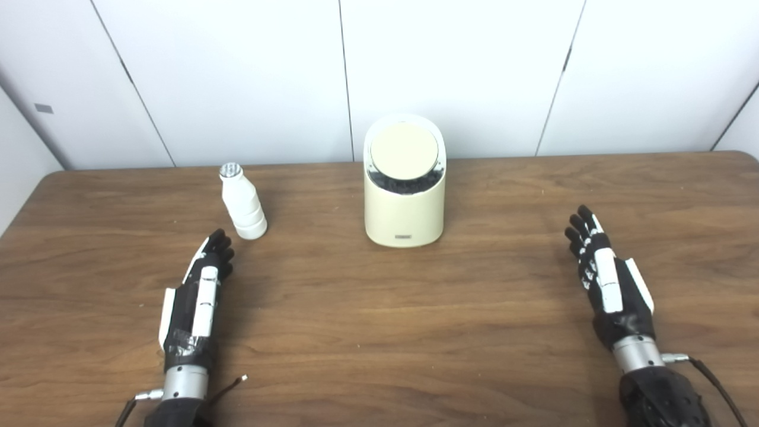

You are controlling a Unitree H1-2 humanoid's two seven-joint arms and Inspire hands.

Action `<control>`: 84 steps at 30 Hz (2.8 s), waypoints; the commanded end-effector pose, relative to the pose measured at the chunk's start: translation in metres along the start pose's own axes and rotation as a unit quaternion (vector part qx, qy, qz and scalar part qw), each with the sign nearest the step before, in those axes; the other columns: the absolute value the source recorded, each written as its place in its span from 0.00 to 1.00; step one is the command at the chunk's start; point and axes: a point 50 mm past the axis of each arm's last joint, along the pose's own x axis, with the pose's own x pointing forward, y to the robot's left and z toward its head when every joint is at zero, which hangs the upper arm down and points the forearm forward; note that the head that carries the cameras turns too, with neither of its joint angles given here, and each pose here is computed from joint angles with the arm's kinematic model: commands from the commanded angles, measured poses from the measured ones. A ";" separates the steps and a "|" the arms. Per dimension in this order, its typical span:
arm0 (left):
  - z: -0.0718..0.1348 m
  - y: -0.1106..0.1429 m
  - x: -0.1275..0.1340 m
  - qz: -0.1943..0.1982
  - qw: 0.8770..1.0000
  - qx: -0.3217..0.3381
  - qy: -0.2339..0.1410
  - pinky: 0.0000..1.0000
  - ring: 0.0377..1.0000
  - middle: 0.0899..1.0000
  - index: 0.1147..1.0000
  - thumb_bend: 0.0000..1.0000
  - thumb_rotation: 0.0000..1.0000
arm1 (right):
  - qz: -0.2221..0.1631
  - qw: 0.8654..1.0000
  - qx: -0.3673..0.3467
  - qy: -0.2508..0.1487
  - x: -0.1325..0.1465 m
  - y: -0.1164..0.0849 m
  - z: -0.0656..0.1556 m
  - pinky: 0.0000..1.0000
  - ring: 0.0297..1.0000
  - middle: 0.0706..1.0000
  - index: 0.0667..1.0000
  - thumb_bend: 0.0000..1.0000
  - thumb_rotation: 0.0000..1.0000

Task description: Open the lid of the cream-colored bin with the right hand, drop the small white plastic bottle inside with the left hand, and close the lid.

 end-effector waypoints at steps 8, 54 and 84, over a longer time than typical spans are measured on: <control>-0.004 -0.003 0.001 -0.007 1.000 -0.008 0.005 0.94 0.92 0.92 0.93 0.42 0.85 | 0.001 1.000 0.002 -0.021 0.003 -0.001 0.009 1.00 0.96 0.97 0.97 0.60 1.00; -0.005 -0.011 -0.016 -0.028 0.999 0.044 -0.002 0.94 0.94 0.93 0.94 0.41 0.80 | 0.059 0.965 -0.209 -0.147 0.106 0.064 0.161 0.90 0.91 0.91 0.92 0.74 0.47; -0.012 -0.018 -0.017 -0.019 1.000 -0.004 0.005 0.99 0.95 0.94 0.95 0.33 0.85 | 0.115 0.913 -0.344 -0.188 0.198 0.137 0.190 0.83 0.90 0.91 0.91 0.92 0.35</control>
